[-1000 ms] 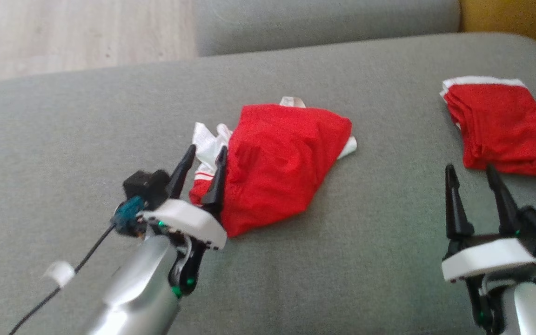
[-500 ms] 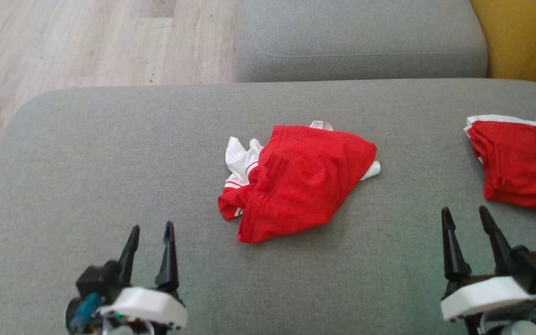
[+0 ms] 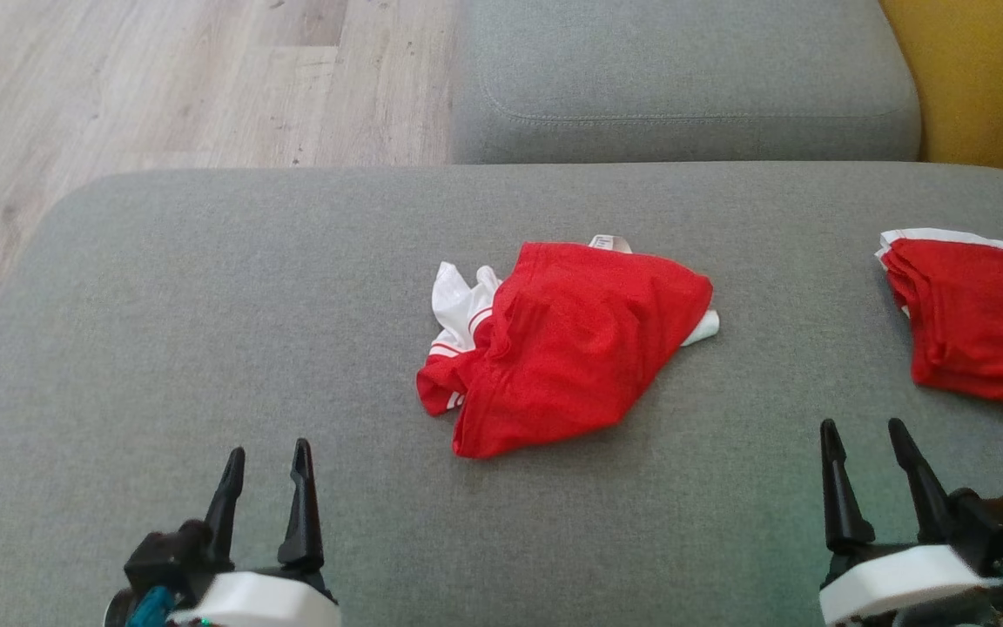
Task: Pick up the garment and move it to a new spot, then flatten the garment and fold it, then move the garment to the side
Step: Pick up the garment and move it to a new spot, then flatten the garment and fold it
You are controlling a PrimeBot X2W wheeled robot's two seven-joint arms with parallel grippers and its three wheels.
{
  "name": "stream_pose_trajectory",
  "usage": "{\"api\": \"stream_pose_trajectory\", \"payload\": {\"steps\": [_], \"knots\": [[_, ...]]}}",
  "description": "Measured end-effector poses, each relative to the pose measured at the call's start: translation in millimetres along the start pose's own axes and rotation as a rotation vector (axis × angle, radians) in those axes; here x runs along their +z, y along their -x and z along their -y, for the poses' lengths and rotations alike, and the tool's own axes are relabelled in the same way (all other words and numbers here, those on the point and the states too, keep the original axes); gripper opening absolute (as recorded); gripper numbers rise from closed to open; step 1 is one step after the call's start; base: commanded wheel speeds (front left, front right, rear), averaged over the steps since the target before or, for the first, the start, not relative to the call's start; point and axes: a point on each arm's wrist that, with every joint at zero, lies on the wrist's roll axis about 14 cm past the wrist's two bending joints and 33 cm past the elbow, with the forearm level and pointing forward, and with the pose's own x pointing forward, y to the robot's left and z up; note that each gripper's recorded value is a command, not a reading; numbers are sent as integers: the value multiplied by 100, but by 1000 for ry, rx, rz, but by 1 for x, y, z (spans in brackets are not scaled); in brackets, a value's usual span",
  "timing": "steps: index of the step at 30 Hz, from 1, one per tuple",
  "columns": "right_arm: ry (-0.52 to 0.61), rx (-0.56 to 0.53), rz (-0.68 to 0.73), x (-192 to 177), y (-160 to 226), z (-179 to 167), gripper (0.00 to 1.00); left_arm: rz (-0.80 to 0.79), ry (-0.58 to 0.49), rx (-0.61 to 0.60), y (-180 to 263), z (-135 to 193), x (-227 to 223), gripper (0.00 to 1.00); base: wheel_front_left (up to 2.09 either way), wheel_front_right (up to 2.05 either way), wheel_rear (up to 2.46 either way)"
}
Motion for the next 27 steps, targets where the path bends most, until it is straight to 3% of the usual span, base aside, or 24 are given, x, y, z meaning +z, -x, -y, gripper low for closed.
{"api": "stream_pose_trajectory", "payload": {"steps": [21,27], "knots": [[-1,-5,-39,-12,-1,2,100,-34,-7,4,0,-1,-6,100,0,0,0],[9,-7,-48,-14,-5,3,100,-74,-8,-73,-7,18,-13,100,0,0,0]]}}
